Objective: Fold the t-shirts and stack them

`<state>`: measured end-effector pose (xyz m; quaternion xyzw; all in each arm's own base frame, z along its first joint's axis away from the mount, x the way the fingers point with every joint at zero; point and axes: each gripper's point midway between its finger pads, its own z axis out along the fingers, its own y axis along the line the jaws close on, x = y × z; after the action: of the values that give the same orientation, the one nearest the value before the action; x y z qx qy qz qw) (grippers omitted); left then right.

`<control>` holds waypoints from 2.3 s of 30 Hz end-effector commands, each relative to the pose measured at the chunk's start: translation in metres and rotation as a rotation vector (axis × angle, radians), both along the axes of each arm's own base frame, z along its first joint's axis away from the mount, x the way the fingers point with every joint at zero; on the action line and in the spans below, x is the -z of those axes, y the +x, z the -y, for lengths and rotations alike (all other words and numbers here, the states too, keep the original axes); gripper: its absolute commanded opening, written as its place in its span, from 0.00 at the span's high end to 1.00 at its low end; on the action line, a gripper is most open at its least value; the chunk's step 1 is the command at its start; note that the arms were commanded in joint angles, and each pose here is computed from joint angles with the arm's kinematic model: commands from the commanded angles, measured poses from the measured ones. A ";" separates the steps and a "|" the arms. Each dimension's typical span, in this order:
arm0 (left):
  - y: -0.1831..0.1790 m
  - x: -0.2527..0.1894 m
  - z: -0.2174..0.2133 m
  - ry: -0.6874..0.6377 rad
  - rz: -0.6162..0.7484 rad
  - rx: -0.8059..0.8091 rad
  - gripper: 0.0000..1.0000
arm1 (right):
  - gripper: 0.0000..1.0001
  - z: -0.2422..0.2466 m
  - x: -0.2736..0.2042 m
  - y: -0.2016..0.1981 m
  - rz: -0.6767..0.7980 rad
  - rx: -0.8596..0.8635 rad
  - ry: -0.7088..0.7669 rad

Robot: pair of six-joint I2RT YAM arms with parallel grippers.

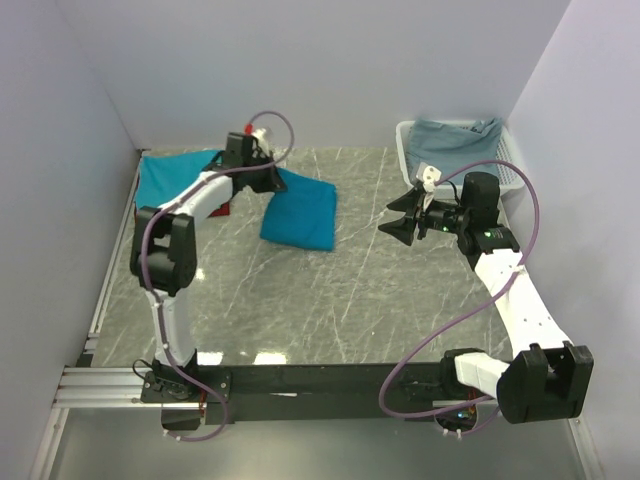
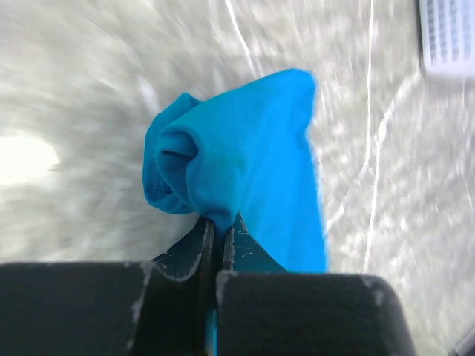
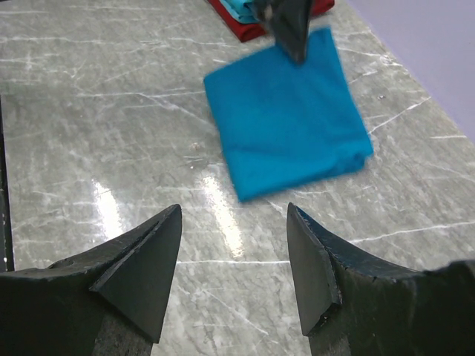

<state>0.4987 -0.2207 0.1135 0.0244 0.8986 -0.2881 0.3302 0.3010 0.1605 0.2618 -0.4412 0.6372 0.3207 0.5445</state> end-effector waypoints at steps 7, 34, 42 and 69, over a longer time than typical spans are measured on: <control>0.031 -0.084 -0.088 0.271 0.324 -0.178 1.00 | 0.35 0.001 -0.003 0.001 0.014 -0.015 0.005; 0.053 -0.167 -0.168 0.488 0.485 -0.282 1.00 | 0.36 -0.001 0.010 0.004 -0.039 -0.037 -0.001; 0.049 -0.200 -0.180 0.463 0.529 -0.295 1.00 | 0.36 -0.001 0.013 0.005 -0.051 -0.041 -0.002; 0.025 -0.262 -0.217 0.420 0.603 -0.426 1.00 | 0.36 -0.001 0.017 0.006 -0.065 -0.045 -0.007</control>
<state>0.5362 -0.0053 0.3085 -0.0088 0.8312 -0.0003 0.5559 0.3038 0.1611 0.2320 -0.4377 0.6593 0.3453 0.5045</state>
